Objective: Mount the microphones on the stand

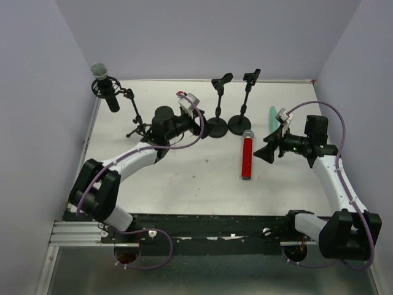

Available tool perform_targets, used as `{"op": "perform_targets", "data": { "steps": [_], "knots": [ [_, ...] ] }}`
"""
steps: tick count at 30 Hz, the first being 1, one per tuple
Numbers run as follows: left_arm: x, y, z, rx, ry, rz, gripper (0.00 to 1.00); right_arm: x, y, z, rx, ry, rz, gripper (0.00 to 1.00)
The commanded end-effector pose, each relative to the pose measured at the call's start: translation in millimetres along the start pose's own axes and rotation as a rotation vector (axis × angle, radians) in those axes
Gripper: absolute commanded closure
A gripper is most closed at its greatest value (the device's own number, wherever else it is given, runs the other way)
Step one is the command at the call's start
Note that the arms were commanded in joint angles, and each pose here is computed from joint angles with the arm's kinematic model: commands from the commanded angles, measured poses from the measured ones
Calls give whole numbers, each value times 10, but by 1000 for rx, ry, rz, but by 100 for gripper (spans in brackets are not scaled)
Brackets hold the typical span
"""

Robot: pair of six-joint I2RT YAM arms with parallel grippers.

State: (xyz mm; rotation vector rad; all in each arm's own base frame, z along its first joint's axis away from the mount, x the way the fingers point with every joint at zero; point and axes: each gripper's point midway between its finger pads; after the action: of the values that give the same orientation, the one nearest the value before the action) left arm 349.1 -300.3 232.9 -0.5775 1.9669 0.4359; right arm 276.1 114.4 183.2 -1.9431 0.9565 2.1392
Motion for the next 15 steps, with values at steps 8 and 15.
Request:
{"op": "perform_targets", "data": {
  "steps": [8, 15],
  "knots": [
    [-656, -706, 310, 246, -196, -245, 23, -107, 24, 38, -19, -3, -40, 0],
    [-604, -999, 490, 245, -144, -217, 33, -124, 25, 38, -23, -3, -43, 0]
  ]
}}
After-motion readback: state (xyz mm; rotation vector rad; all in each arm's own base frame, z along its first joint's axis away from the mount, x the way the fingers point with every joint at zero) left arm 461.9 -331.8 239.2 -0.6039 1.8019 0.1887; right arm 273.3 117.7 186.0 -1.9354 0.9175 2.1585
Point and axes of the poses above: each gripper's point midway between its finger pads, its own y axis back along the fingers, its own z axis along the line the jaws close on, x = y × z, and after that the axes turned 14 degrees about y, right-handed
